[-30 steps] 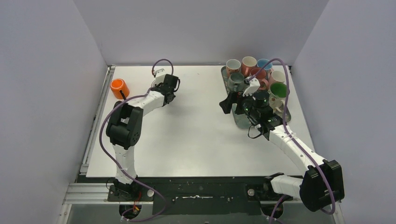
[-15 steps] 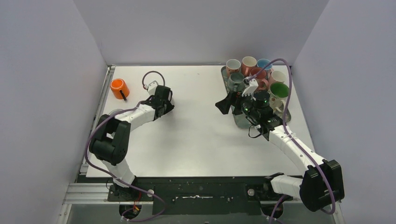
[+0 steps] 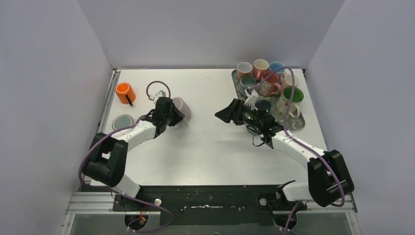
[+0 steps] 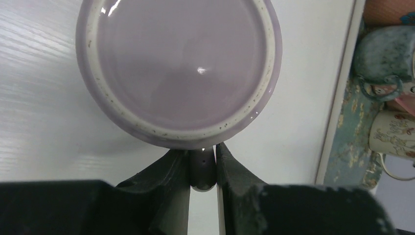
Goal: Turn the mug right side up
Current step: Turn over the cup at the center of the board.
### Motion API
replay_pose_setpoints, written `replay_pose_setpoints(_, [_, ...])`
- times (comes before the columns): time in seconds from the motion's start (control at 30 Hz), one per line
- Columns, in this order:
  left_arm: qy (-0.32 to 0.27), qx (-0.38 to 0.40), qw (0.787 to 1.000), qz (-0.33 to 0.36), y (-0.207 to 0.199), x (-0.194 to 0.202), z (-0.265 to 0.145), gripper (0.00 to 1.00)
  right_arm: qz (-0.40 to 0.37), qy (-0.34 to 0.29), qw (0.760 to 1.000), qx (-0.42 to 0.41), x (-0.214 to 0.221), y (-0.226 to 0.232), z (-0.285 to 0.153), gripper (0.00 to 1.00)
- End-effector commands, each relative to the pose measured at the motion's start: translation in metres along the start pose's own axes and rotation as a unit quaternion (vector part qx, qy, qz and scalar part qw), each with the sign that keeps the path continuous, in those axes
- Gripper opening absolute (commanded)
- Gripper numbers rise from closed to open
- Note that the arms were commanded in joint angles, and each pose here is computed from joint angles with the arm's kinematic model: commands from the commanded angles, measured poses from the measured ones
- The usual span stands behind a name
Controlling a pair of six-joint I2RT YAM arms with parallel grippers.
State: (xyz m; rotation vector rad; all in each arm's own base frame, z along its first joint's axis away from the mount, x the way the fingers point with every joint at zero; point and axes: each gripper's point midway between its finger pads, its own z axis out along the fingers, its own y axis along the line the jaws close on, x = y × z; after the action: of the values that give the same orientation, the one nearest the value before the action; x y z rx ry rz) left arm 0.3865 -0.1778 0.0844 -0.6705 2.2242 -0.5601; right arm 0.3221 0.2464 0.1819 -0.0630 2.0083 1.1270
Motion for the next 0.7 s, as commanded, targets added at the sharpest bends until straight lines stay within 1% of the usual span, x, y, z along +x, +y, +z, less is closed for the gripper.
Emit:
replay_pose_setpoints(0.0, [-0.04,0.156,0.987,-0.012,-0.072,-0.031,-0.032,0.0,0.017,-0.027,0.997,-0.071,-0.013,0.03,0.006,0.83])
replay_pose_setpoints(0.1, [-0.031,0.199,0.979,-0.009,-0.088,-0.03,-0.046,0.0,0.035,-0.024,0.995,-0.09,-0.013,0.036,0.011,0.77])
replay_pose_setpoints(0.23, [-0.029,0.258,0.966,-0.022,-0.11,-0.03,-0.069,0.0,0.072,-0.029,0.988,-0.13,-0.014,0.046,0.014,0.64])
replay_pose_setpoints(0.33, [-0.03,0.286,0.957,-0.029,-0.121,-0.029,-0.083,0.0,0.101,-0.033,0.983,-0.15,-0.013,0.051,0.015,0.58])
replay_pose_setpoints(0.57, [-0.034,0.353,0.932,-0.072,-0.145,-0.03,-0.114,0.0,0.188,-0.052,0.962,-0.193,-0.011,0.057,0.012,0.53])
replay_pose_setpoints(0.67, [-0.04,0.374,0.923,-0.076,-0.157,-0.032,-0.126,0.0,0.219,-0.054,0.954,-0.196,-0.007,0.061,0.015,0.55])
